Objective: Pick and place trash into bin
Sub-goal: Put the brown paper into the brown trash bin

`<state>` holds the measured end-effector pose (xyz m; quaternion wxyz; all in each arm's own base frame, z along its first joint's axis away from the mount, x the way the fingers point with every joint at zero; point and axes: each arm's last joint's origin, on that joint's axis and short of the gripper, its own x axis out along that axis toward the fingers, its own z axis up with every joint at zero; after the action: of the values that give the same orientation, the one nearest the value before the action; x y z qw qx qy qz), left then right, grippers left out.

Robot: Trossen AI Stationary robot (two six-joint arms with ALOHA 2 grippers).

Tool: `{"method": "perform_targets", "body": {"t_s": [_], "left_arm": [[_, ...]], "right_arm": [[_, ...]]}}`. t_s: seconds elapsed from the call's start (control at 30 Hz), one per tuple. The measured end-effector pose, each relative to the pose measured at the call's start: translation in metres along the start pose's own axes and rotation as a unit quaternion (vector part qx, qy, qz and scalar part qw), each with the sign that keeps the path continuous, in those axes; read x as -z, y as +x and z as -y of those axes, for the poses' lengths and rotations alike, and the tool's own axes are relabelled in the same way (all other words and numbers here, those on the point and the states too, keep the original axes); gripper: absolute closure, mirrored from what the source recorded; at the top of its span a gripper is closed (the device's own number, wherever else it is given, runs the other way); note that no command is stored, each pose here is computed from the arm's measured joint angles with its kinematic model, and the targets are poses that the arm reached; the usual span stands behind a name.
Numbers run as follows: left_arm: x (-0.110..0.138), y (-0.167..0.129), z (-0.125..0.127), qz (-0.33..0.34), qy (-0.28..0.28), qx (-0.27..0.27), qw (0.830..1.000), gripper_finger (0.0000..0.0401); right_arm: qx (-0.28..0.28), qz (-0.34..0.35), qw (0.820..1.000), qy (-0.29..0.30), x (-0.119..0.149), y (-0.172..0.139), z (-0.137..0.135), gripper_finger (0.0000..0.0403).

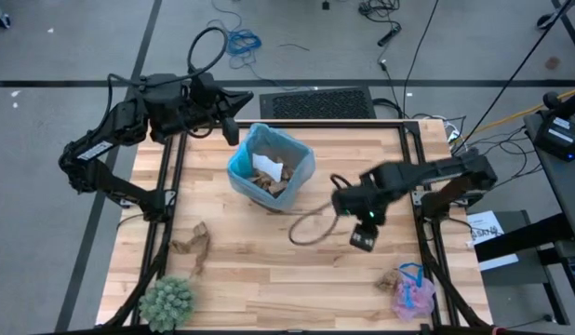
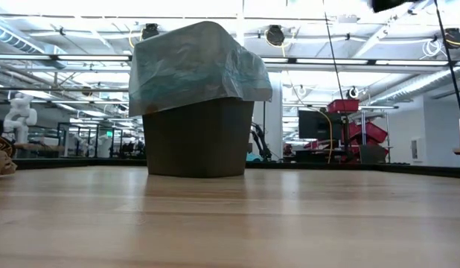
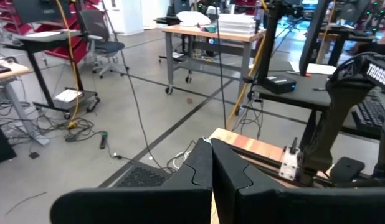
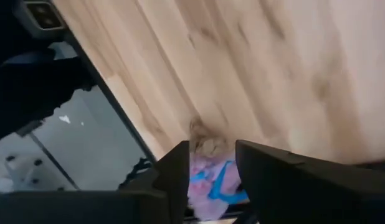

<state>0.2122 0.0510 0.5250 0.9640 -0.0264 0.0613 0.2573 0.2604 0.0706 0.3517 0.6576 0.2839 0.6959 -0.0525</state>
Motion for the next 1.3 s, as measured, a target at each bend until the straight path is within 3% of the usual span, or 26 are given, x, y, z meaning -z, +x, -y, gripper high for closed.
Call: {"method": "perform_targets", "body": {"t_s": [0.27, 0.4, 0.57, 0.9, 1.13, 1.3], "left_arm": [[0.003, 0.013, -0.002, -0.014, 0.001, 0.018, 1.0, 0.0401], [0.006, 0.02, -0.001, -0.022, 0.001, 0.032, 0.999, 0.0401], [0.006, 0.023, -0.001, -0.023, 0.002, 0.034, 0.999, 0.0401], [0.006, 0.023, -0.002, -0.02, -0.003, 0.031, 0.999, 0.0401], [0.006, 0.023, -0.002, -0.021, -0.016, 0.031, 0.999, 0.0401], [0.006, 0.023, -0.002, -0.023, -0.016, 0.03, 0.999, 0.0401]], "right_arm": [[0.021, -0.015, 0.987, 0.156, 0.04, 0.061, -0.002, 0.0289], [0.011, -0.038, 0.981, 0.19, 0.056, 0.093, -0.008, 0.0288], [-0.018, -0.053, 0.978, 0.203, 0.072, 0.118, -0.018, 0.0259], [0.048, -0.079, 0.979, 0.18, 0.099, 0.168, -0.01, 0.016], [0.025, -0.053, 0.987, 0.15, 0.098, 0.196, -0.008, 0.0158], [0.029, -0.048, 0.988, 0.146, 0.098, 0.215, 0.004, 0.0191]]}}
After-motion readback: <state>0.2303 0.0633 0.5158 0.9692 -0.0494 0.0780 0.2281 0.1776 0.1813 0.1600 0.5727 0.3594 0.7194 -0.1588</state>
